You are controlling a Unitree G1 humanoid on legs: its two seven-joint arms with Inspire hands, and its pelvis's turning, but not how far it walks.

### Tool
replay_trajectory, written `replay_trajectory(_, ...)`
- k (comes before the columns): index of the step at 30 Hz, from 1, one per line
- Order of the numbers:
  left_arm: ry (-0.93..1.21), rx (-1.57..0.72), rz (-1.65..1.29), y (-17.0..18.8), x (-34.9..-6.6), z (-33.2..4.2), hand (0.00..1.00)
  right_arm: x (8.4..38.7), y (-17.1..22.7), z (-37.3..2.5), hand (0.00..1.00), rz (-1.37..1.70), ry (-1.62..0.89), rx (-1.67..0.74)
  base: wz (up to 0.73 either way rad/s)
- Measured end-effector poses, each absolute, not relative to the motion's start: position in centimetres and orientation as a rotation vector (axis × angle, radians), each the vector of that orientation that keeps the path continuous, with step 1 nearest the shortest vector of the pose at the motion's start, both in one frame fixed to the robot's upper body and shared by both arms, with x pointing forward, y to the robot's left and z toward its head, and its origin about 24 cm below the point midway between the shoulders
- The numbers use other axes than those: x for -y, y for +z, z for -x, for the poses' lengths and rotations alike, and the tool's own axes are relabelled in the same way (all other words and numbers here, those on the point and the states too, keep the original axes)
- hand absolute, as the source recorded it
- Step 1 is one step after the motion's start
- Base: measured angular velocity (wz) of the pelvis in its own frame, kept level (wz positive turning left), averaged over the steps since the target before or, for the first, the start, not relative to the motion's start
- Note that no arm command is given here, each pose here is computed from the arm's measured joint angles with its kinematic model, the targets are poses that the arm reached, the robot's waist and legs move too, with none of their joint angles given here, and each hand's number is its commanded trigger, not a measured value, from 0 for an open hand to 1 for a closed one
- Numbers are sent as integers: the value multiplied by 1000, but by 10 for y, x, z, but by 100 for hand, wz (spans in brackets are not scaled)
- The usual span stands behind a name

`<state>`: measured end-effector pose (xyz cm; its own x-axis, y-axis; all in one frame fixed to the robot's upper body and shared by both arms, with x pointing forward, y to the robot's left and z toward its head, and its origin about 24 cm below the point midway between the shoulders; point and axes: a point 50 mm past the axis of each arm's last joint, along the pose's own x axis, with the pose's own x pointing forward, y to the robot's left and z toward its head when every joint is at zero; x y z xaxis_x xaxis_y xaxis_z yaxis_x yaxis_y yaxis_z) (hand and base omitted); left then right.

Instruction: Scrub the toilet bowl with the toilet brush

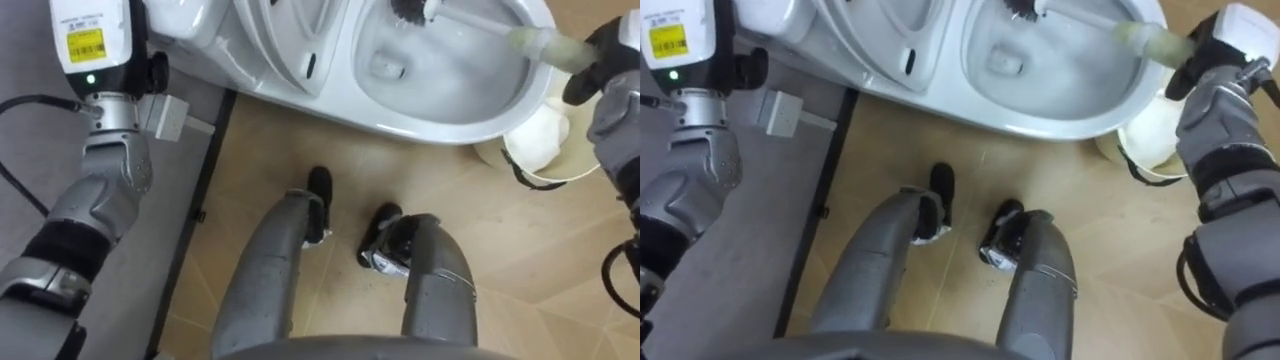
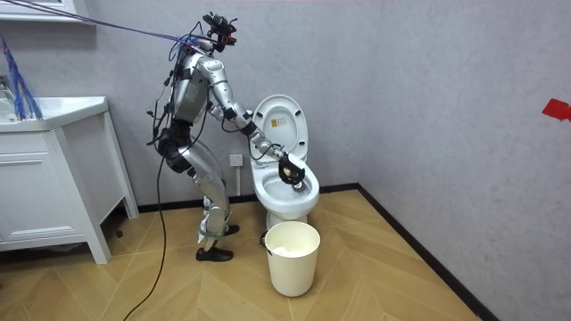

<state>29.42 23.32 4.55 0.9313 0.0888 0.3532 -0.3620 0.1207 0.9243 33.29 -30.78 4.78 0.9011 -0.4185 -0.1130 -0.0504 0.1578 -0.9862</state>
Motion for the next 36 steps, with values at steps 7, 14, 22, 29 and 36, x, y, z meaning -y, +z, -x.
replay_trajectory(7, 242, 172, -1437, 29, -225, -292, 0, 273, 22, -321, 100, 1768, -17, -293, -12)
replay_trajectory(14, 190, 113, -1404, 16, -227, -284, 0, 262, 14, -307, 100, 1874, 111, -298, -3)
replay_trajectory(22, 158, -13, -1345, -9, -241, -259, 0, 248, -9, -275, 100, 1859, 265, -355, 1)
replay_trajectory(29, 128, -108, -1346, -30, -249, -238, 0, 256, -45, -234, 100, 1770, 370, -521, 4)
replay_trajectory(36, 66, -256, -1326, -60, -249, -197, 0, 272, -89, -163, 100, 1630, 426, -746, 1)
